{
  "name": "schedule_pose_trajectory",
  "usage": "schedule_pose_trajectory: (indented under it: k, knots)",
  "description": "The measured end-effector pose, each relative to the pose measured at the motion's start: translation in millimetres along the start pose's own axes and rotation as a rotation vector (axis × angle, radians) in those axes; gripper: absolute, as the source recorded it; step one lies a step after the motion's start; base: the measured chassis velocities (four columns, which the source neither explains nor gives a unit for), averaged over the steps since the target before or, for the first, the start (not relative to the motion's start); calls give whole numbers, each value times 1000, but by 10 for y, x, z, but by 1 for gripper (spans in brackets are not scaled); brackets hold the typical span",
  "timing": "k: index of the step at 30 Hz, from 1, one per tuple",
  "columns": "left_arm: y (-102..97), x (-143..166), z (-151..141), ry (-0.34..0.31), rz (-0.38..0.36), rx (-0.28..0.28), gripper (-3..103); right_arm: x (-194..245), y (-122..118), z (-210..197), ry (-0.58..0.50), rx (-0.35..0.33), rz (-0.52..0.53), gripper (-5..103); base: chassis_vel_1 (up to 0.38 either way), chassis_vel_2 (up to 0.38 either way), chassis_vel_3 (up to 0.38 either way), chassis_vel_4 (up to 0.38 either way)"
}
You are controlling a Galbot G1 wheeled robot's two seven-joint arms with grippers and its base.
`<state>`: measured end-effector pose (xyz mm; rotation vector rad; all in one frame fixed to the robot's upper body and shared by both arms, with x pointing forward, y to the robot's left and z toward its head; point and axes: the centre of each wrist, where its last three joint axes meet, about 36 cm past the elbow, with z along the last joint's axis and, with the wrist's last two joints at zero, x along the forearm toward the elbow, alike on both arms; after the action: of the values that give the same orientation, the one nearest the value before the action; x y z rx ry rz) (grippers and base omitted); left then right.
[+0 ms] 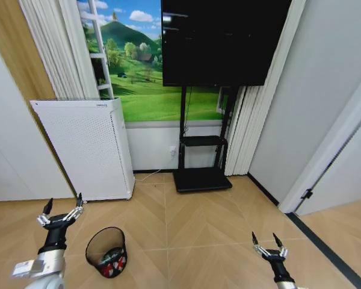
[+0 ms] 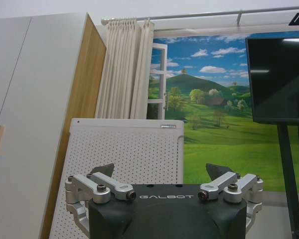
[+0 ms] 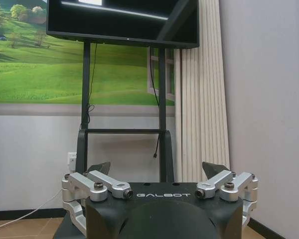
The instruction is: Pick up the trash bin and place the garbage on the floor into it.
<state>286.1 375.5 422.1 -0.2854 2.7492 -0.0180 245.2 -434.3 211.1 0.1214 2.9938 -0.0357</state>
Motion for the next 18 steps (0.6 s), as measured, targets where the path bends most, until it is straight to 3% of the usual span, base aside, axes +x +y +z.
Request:
schedule_pose_trajectory:
  k: [18]
  knots:
    - [-10, -9, -38, 0, 4, 1, 100, 26, 6, -18, -3, 1, 0, 100, 0, 0, 0, 0]
